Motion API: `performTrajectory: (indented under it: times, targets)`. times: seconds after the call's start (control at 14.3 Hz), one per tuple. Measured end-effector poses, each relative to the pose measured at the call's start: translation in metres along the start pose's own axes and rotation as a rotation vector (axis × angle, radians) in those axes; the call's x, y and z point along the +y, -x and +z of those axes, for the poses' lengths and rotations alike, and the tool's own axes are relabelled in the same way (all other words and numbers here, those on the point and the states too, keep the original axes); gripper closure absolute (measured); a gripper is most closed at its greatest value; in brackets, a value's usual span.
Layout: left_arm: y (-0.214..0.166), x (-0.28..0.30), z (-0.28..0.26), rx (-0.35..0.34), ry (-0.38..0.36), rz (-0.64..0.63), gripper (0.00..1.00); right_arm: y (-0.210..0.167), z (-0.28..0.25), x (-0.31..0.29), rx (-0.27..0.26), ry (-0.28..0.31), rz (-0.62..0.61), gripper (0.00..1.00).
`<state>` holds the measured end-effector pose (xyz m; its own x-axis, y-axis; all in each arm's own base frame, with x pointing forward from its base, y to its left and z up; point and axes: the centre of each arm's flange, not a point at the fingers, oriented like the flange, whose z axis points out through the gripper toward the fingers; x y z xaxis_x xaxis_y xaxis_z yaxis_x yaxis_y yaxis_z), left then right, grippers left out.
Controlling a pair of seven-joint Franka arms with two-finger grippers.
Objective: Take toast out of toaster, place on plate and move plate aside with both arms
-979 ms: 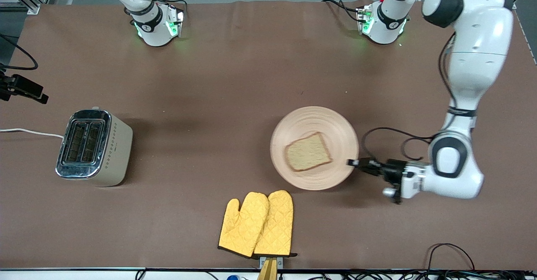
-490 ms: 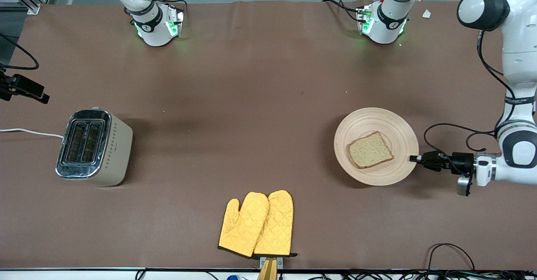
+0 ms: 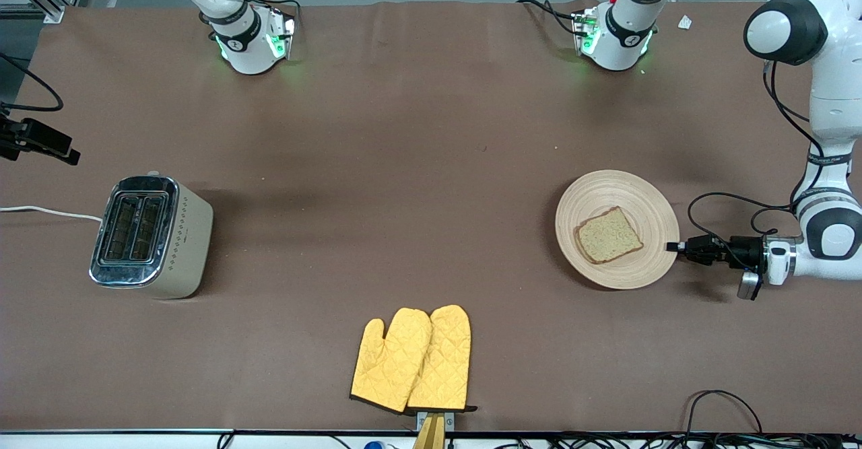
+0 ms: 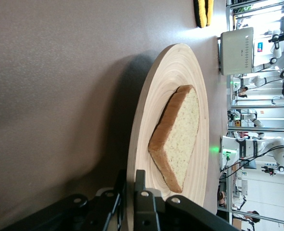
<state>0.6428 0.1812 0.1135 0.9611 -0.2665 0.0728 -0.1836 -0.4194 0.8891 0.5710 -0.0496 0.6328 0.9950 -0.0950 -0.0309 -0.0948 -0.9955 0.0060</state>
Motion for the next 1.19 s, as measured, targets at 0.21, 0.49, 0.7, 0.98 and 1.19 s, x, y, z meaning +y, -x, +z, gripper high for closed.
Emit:
performTrajectory:
  times: [0.21, 0.49, 0.7, 0.98, 1.19]
  targets:
    - [0.0, 0.001, -0.003, 0.001, -0.003, -0.005, 0.66, 0.001, 0.001, 0.0, -0.008, 0.0, 0.0, 0.0]
    - [-0.033, 0.048, -0.04, -0.113, -0.22, 0.045, 0.24, 0.001, 0.001, -0.001, -0.011, -0.006, -0.002, 0.0]
    - [-0.104, 0.185, -0.049, -0.175, -0.475, 0.149, 0.0, 0.002, 0.001, -0.002, -0.016, -0.008, -0.002, 0.0]
    - [-0.142, 0.336, -0.022, -0.169, -0.717, 0.107, 0.0, 0.004, 0.003, -0.001, -0.033, -0.008, 0.0, 0.0]
    - [-0.15, 0.439, 0.009, -0.144, -0.918, 0.072, 0.0, 0.004, 0.003, -0.002, -0.039, -0.014, 0.0, 0.0]
